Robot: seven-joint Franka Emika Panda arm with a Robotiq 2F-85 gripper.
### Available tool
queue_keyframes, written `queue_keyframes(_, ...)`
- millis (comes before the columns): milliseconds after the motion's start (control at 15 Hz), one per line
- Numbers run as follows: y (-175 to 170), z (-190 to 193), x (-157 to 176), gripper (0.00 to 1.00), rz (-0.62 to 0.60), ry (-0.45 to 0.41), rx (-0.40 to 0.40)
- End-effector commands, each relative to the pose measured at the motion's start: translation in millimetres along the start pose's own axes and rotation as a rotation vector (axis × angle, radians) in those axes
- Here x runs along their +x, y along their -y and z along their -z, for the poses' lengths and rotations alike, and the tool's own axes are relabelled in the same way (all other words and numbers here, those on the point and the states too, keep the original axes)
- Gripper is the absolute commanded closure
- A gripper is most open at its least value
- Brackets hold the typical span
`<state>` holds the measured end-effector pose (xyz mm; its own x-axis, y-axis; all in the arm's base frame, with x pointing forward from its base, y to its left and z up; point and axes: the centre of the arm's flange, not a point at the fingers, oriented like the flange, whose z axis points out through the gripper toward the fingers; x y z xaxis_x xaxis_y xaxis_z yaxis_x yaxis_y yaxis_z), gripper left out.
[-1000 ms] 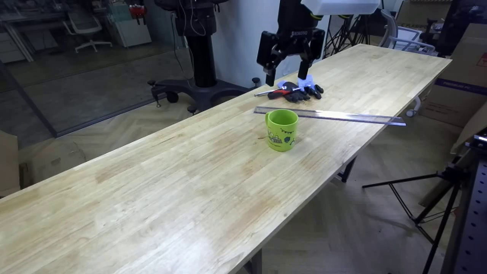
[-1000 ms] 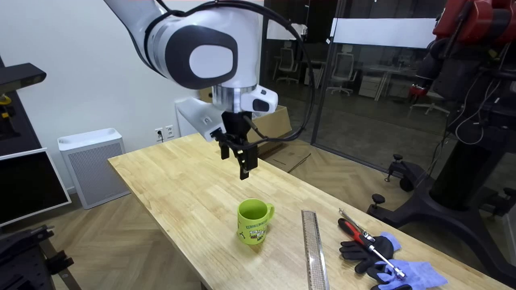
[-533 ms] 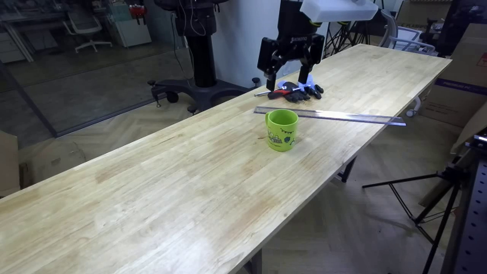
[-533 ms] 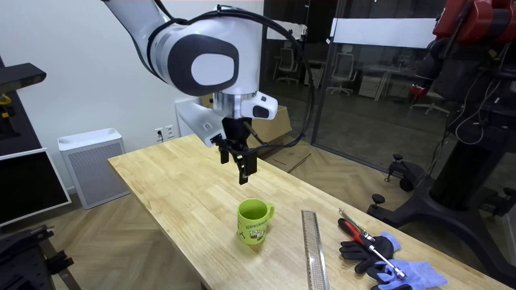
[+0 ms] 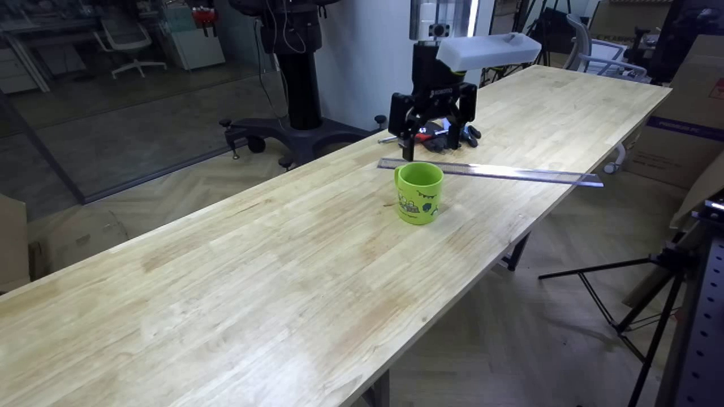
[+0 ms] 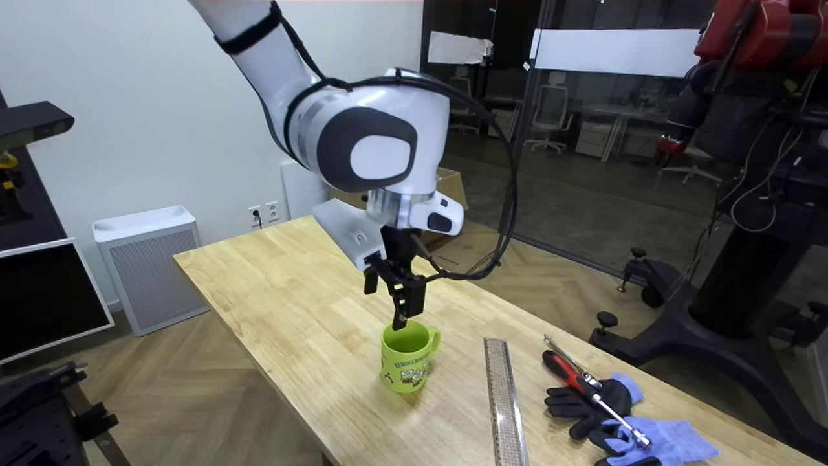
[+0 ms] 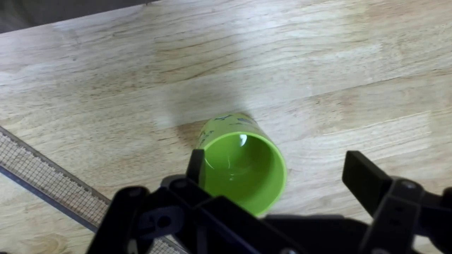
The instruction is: Move the cup to the left
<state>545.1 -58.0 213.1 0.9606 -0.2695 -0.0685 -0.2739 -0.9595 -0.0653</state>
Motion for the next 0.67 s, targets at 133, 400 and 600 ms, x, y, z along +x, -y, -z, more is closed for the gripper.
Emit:
queue_keyframes(133,-14.1,-37.1,54.3,0.0,-0.014,0.068,-0.001)
queue_keyframes(400,-2.5,-48.3,75.6,0.0,0.005,0.083,-0.001)
queue_keyframes(600,16.3,-41.7,88.7,0.0,0.02,0.072,-0.007)
